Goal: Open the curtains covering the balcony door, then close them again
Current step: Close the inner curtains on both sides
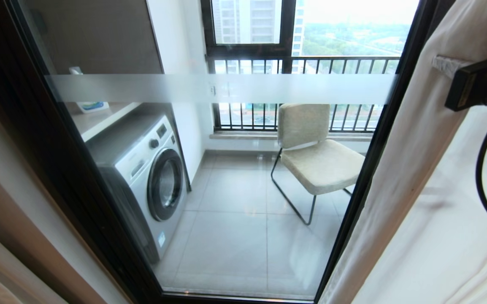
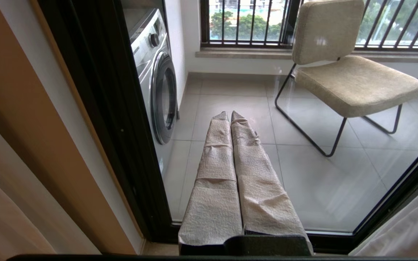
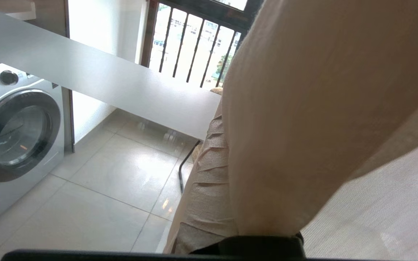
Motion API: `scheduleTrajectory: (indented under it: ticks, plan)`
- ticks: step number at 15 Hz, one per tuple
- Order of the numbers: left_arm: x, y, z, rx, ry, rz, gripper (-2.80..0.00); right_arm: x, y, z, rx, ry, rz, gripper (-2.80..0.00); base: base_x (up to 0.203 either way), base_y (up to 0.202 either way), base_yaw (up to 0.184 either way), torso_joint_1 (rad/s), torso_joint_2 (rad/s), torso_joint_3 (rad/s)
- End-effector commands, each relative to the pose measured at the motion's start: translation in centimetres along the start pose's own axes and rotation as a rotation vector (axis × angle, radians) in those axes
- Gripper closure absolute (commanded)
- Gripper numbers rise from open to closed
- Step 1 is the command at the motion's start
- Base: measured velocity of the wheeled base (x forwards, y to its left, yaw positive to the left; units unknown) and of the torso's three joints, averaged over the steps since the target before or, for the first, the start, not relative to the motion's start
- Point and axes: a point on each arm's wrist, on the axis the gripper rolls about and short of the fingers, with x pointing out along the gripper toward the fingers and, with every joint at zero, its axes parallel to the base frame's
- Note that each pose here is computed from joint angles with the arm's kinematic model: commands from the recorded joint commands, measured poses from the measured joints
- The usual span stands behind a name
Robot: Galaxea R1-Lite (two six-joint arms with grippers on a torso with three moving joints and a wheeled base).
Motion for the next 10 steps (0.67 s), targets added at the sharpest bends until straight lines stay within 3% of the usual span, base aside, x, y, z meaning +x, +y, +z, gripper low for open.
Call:
scheduleTrajectory:
  ticks: [1, 10]
  plan:
    - [0.0, 0.0, 0.0, -0.001, -0.001, 0.001, 0.0, 0.1, 0.1, 0.0, -0.001, -0.003, 0.001, 0.0, 0.0, 0.196, 0.0, 0.007, 0.01, 0.002]
    - [0.0, 0.0, 0.0, -0.001, 0.0, 0.001, 0.0, 1.8, 0.1, 0.5, 0.0, -0.014, -0.002, 0.0, 0.0, 0.192, 0.001, 0.003, 0.0, 0.003]
